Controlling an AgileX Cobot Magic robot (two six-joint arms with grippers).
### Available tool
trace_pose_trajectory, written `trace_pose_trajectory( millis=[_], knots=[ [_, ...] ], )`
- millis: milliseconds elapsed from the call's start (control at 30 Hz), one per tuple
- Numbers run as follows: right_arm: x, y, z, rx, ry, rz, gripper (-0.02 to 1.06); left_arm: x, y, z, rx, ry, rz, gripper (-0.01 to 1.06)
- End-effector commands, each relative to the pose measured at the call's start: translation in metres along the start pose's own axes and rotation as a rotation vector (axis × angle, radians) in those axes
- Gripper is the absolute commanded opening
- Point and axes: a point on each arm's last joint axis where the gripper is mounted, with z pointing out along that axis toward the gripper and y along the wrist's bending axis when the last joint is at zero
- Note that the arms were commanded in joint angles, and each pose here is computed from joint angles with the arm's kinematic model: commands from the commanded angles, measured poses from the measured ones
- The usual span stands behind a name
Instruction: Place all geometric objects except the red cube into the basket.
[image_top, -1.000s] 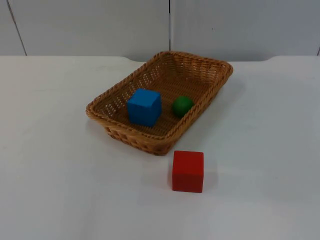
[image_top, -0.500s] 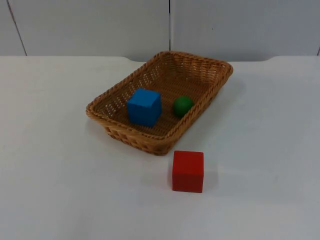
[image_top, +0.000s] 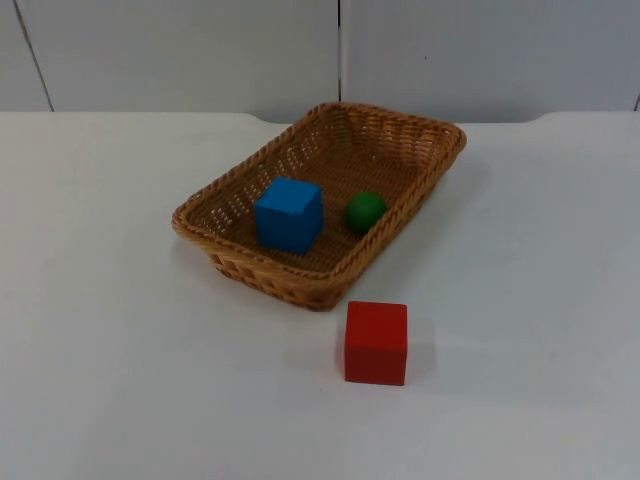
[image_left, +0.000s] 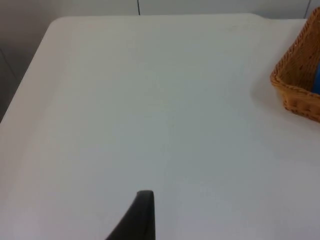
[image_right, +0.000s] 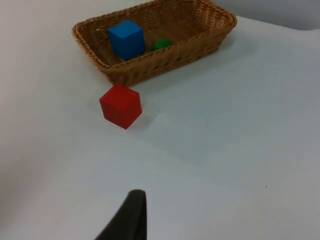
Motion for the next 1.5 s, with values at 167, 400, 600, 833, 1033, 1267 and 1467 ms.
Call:
trace_pose_trajectory(
  millis=[167, 400, 600, 833, 1033, 1267, 1467],
  knots=[
    [0.0005, 0.0002, -0.0002, -0.002, -0.002, 0.003, 1.05, 0.0013, 0.0006, 0.0006, -0.009, 0.005, -0.009, 1.05],
    [0.0005, 0.0002, -0.0002, -0.002, -0.002, 0.003, 1.05, 0.0014, 0.0008, 0.0006, -0.011, 0.005, -0.011, 1.05],
    [0.0005, 0.0002, -0.0002, -0.002, -0.002, 0.003, 1.05, 0.0014, 0.0021, 0.0006, -0.025, 0.005, -0.028, 1.05],
    [0.0005, 0.0002, -0.0002, -0.003, -0.002, 0.003, 1.05, 0.0015, 0.0032, 0.0006, -0.038, 0.005, -0.045, 1.05],
    [0.0005, 0.0002, -0.0002, -0.003, -0.002, 0.003, 1.05, 0.0015, 0.0032, 0.0006, -0.038, 0.005, -0.045, 1.05],
    [0.0005, 0.0004, -0.0002, -0.005, -0.002, 0.008, 1.05, 0.0015, 0.0031, 0.0006, -0.036, 0.005, -0.04, 1.05],
    [0.0006, 0.0007, -0.0002, 0.026, -0.002, 0.024, 1.05, 0.0015, 0.0031, 0.0006, -0.036, 0.005, -0.04, 1.05]
  ],
)
